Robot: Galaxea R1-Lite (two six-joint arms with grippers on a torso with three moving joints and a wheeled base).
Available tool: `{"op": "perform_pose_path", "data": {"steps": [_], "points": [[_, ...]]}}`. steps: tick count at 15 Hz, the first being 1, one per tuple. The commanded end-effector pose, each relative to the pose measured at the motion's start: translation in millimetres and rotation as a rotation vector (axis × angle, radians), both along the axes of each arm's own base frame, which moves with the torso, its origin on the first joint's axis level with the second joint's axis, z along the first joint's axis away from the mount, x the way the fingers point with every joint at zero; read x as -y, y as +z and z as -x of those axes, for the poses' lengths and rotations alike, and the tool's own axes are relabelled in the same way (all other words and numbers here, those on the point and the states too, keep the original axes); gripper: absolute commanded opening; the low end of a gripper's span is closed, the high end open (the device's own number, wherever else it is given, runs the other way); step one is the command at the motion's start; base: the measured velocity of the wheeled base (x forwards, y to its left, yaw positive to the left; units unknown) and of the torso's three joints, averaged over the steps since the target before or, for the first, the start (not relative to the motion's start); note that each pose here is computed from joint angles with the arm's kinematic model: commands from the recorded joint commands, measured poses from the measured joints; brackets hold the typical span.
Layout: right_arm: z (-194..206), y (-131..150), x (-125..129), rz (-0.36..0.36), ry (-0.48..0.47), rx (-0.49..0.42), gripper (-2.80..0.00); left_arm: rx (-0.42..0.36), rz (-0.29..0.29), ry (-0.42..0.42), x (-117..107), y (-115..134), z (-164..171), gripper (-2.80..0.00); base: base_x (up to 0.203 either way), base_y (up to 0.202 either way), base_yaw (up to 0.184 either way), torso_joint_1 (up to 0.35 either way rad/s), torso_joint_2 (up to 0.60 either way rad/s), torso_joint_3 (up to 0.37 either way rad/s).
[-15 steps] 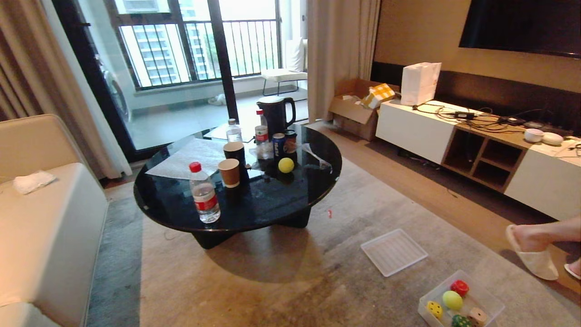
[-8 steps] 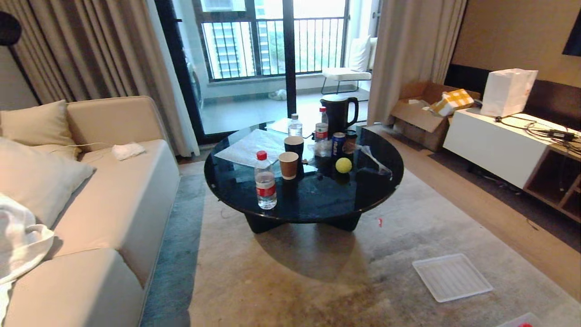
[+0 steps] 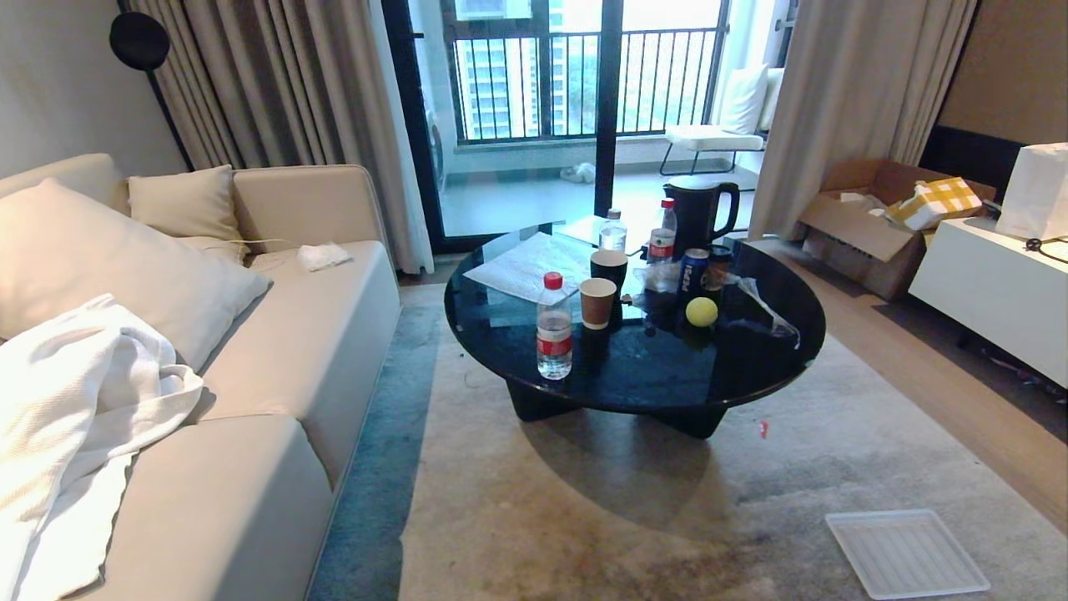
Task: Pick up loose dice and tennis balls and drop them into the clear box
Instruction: Pick up the ball on the table
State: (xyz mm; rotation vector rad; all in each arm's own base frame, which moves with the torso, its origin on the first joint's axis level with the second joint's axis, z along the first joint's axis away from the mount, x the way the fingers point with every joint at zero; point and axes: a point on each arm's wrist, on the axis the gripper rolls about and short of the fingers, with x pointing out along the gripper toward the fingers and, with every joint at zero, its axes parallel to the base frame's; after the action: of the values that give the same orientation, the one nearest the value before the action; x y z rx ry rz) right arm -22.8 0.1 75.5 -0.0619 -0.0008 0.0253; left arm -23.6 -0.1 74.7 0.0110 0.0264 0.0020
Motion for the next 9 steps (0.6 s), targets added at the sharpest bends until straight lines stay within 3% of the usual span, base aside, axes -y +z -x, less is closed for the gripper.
{"op": "perform_pose_path", "data": {"steps": [1, 9], "points": [[-0.2, -0.4, 0.0, 0.001, 0.001, -0.002, -2.8, 0.0, 0.003, 0.001, 0.0, 0.0, 0.0, -2.8, 0.0, 0.0, 0.0, 0.0, 0.0, 0.0], [-0.1, -0.4, 0.0, 0.001, 0.001, -0.002, -2.8, -0.001, 0.005, 0.001, 0.0, 0.0, -0.1, -2.8, 0.169, 0.001, 0.0, 0.002, 0.0, 0.002]]}}
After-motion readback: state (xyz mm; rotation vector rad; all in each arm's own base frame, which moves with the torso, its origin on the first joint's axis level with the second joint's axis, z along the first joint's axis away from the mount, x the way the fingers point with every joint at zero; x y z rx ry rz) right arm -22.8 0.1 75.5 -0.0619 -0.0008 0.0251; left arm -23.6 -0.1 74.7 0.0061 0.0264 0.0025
